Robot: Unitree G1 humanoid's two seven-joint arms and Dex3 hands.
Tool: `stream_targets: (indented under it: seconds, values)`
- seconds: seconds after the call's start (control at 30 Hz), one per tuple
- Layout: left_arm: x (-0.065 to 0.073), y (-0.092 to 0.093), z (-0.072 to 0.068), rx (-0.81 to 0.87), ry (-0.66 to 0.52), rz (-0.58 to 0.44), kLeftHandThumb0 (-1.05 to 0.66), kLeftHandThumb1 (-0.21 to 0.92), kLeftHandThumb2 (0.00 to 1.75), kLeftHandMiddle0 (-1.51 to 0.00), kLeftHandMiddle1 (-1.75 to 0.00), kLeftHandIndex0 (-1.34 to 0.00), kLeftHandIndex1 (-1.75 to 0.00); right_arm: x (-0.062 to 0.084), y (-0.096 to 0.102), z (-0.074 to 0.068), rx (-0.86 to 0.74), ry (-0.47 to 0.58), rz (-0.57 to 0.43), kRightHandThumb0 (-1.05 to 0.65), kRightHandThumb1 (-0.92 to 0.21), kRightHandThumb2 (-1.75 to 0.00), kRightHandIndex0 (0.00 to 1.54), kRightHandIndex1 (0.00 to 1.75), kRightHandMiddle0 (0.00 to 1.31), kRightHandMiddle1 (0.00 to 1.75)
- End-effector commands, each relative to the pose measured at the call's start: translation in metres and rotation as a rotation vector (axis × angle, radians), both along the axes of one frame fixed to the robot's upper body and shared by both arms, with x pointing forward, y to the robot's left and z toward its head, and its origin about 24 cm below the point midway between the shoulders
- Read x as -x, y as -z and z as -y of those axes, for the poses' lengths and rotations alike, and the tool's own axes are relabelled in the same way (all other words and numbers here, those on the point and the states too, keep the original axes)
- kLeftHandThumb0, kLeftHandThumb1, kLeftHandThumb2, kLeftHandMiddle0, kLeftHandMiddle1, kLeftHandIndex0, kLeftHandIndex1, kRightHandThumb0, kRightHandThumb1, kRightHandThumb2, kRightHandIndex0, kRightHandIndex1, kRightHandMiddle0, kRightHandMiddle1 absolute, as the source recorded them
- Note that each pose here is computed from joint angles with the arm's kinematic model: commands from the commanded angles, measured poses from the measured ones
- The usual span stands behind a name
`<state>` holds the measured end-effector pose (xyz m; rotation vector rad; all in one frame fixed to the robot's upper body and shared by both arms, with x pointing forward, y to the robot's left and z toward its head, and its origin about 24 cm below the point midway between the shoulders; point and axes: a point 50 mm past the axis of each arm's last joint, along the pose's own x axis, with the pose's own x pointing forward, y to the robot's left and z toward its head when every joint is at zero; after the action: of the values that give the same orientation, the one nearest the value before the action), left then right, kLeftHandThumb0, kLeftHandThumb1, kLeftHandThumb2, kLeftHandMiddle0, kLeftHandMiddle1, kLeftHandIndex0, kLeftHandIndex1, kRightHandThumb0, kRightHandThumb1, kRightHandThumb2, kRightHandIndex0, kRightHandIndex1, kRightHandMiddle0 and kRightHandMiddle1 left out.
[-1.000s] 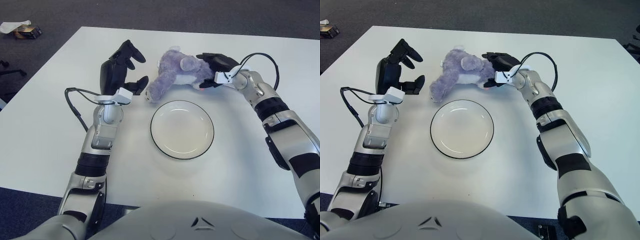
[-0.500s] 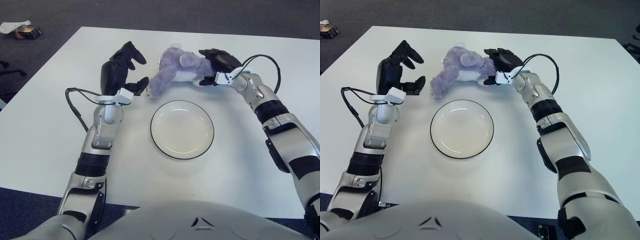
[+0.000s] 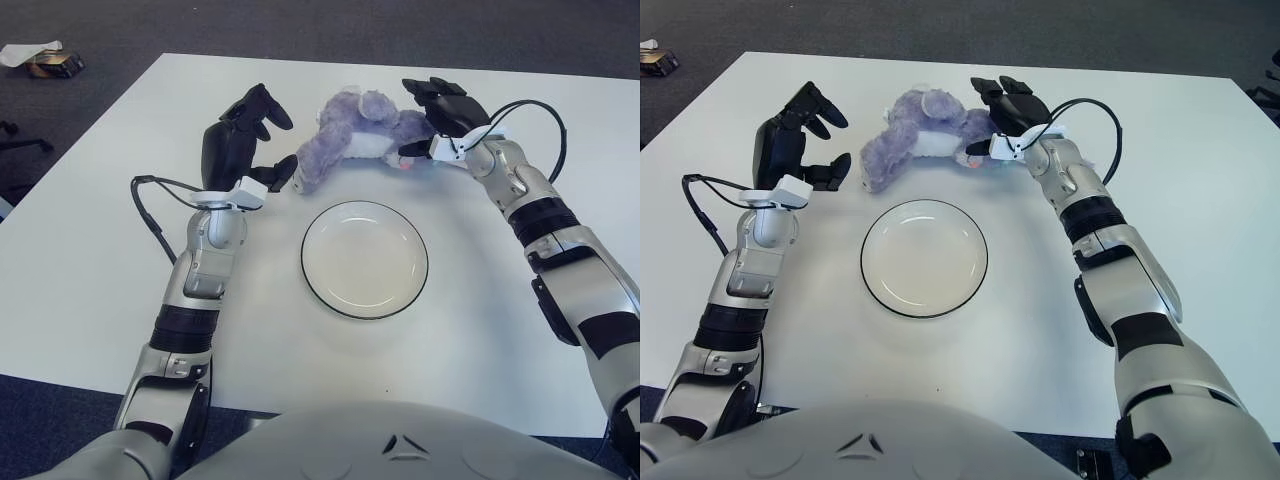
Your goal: Put the doll into the plate.
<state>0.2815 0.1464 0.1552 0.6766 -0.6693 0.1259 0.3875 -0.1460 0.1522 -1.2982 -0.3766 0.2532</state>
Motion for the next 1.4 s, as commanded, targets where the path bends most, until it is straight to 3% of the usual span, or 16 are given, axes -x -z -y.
stream_targets:
  seconds: [0.0,0.1,0.2,0.33,0.67,0.83,1.03,1.23,1.37]
  values:
    - [0.0,0.002,-0.001,-0.027,-0.003,-0.009,-0.01,0.19,1.48,-0.71,-1.75,-0.47,-1.75,0.001,-0.012,0.008,-0.029,0.02,0.052,-1.05,-0.92,-0.42,0.0,0.0,0.0,0.17]
    - [-0.002,0.003,0.0,-0.032,-0.001,-0.008,-0.01,0.19,1.48,-0.73,-1.75,-0.44,-1.75,0.004,-0.023,0.009,-0.064,0.016,0.094,-1.05,-0.92,-0.44,0.0,0.0,0.0,0.17]
    - [-0.002,0.003,0.0,-0.032,0.003,-0.009,-0.01,0.2,1.47,-0.63,-1.75,-0.53,-1.75,0.006,-0.029,0.01,-0.082,0.018,0.115,-1.05,-0.92,-0.45,0.0,0.0,0.0,0.17]
    - [-0.003,0.004,0.001,-0.029,0.014,-0.008,-0.01,0.21,1.46,-0.71,-1.74,-0.44,-1.75,0.009,-0.037,0.012,-0.129,0.02,0.15,-1.05,-0.92,-0.42,0.0,0.0,0.0,0.13]
    - [-0.004,0.005,0.001,-0.028,0.015,-0.001,-0.01,0.2,1.47,-0.73,-1.75,-0.43,-1.75,0.013,-0.042,0.018,-0.137,0.06,0.169,-1.05,-0.91,-0.35,0.0,0.0,0.0,0.12]
    - [-0.004,0.005,0.002,-0.027,0.012,0.0,-0.02,0.18,1.5,-0.75,-1.75,-0.44,-1.75,0.026,-0.033,0.02,-0.101,0.074,0.179,-1.05,-0.91,-0.33,0.0,0.0,0.0,0.14]
    - [-0.005,0.006,0.002,-0.03,0.007,0.002,-0.01,0.19,1.47,-0.61,-1.75,-0.56,-1.75,0.052,-0.017,0.017,-0.042,0.061,0.21,-1.05,-0.91,-0.31,0.01,0.0,0.0,0.23]
    - [-0.005,0.007,0.002,-0.031,0.007,0.002,-0.01,0.19,1.49,-0.72,-1.75,-0.47,-1.75,0.06,-0.004,0.016,-0.014,0.066,0.229,-1.05,-0.92,-0.32,0.0,0.0,0.0,0.32]
    - [-0.006,0.007,0.001,-0.032,0.002,0.002,-0.01,0.19,1.47,-0.62,-1.75,-0.56,-1.75,0.064,0.006,0.015,-0.01,0.079,0.241,-1.05,-0.92,-0.33,0.0,0.0,0.0,0.37]
